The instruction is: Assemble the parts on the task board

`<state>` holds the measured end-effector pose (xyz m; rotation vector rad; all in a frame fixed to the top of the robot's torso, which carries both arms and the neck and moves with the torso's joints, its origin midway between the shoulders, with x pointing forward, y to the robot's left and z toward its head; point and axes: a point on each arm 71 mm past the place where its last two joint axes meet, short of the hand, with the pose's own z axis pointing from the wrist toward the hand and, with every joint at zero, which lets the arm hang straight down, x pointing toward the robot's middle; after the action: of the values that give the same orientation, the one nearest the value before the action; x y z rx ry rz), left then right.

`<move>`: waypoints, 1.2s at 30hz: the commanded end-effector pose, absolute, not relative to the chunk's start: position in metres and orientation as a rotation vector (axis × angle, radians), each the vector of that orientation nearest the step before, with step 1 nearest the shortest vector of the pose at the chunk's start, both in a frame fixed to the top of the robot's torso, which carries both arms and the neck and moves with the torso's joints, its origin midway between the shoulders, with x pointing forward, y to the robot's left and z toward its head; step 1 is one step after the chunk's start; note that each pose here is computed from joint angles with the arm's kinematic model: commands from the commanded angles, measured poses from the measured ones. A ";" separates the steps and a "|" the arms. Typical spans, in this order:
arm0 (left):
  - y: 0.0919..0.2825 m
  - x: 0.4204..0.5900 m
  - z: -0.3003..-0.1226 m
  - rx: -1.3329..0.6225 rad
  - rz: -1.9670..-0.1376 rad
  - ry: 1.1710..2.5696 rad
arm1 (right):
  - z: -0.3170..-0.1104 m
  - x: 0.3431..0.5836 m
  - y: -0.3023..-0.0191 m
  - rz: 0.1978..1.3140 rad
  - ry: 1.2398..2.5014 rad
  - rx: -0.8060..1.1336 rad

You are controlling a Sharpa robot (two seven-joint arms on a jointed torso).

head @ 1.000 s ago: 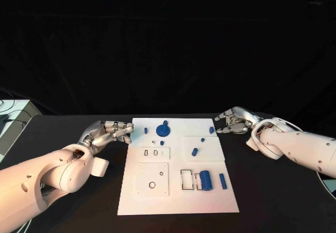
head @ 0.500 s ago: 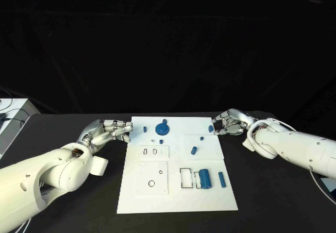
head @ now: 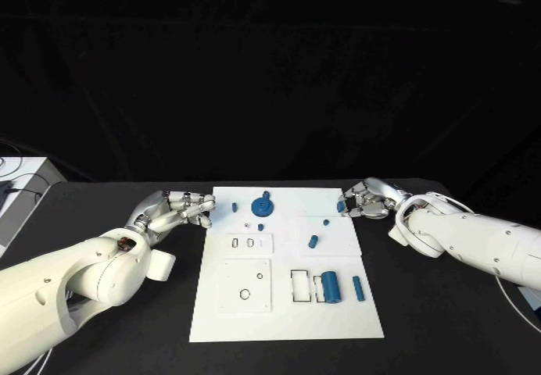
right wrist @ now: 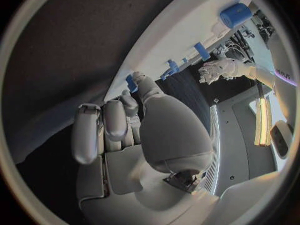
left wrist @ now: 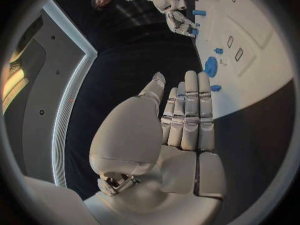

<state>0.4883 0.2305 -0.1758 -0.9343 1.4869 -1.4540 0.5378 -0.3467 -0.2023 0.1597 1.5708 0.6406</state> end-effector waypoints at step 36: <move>0.230 0.488 -0.175 -0.922 -1.469 1.494 | -0.203 0.540 -0.339 0.653 1.545 0.174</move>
<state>0.4883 0.2314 -0.1760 -0.9354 1.4881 -1.4508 0.5403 -0.3399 -0.2038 0.1624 1.5736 0.6532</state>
